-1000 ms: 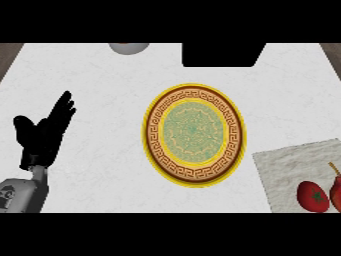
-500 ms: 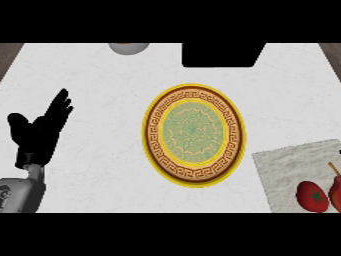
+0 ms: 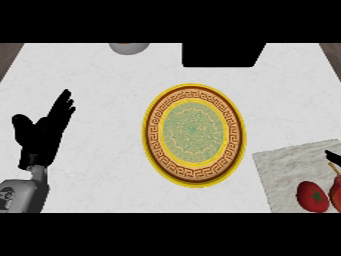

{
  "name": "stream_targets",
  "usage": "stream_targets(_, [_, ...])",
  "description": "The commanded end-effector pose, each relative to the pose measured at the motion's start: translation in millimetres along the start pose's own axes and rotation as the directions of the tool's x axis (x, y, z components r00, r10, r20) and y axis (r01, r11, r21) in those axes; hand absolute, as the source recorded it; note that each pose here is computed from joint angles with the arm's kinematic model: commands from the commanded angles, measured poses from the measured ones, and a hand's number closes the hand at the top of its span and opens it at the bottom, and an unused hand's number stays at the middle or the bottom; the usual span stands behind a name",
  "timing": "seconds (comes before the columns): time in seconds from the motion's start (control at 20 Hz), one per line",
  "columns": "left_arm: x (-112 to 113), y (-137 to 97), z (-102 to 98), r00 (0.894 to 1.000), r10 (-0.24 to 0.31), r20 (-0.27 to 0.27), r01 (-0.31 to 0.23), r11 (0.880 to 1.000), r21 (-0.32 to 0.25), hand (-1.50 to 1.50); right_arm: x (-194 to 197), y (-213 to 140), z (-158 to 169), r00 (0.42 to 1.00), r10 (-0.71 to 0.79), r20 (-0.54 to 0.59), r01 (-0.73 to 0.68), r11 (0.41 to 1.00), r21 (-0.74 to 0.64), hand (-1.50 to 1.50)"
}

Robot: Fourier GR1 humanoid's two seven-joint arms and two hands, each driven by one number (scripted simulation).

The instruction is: Pick the tomato from the placemat and place it in the plate

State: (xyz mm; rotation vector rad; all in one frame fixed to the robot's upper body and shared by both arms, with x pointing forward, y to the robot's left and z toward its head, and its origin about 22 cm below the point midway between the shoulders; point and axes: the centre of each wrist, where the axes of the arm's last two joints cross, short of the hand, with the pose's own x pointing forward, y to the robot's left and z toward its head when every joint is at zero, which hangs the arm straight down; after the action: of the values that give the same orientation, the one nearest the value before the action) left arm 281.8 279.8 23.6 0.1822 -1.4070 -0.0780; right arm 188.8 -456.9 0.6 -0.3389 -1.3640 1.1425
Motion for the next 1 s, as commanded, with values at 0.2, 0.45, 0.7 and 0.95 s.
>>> stream_targets(0.2, [-13, 33, 6, 1.000, 0.008, 0.006, -0.008, 1.000, -0.012, 0.00, 13, 6, -19, 0.997, 0.054, -0.049, -0.049, 0.994, 0.098, -1.50])
stream_targets(0.45, [-18, -7, -7, 1.000, -0.002, 0.002, 0.002, 1.000, -0.012, 0.00, 34, 20, -49, 0.994, 0.082, -0.065, -0.078, 0.994, 0.073, -1.50])
stream_targets(0.7, [-10, 5, -5, 1.000, 0.003, 0.013, -0.003, 1.000, -0.006, 0.00, 30, 31, -68, 0.992, 0.099, -0.077, -0.091, 0.991, 0.103, -1.50])
stream_targets(0.95, [-7, 6, -15, 1.000, 0.003, -0.005, -0.004, 1.000, -0.011, 0.00, 15, 26, -52, 0.986, 0.140, -0.092, -0.126, 0.982, 0.138, -1.50])
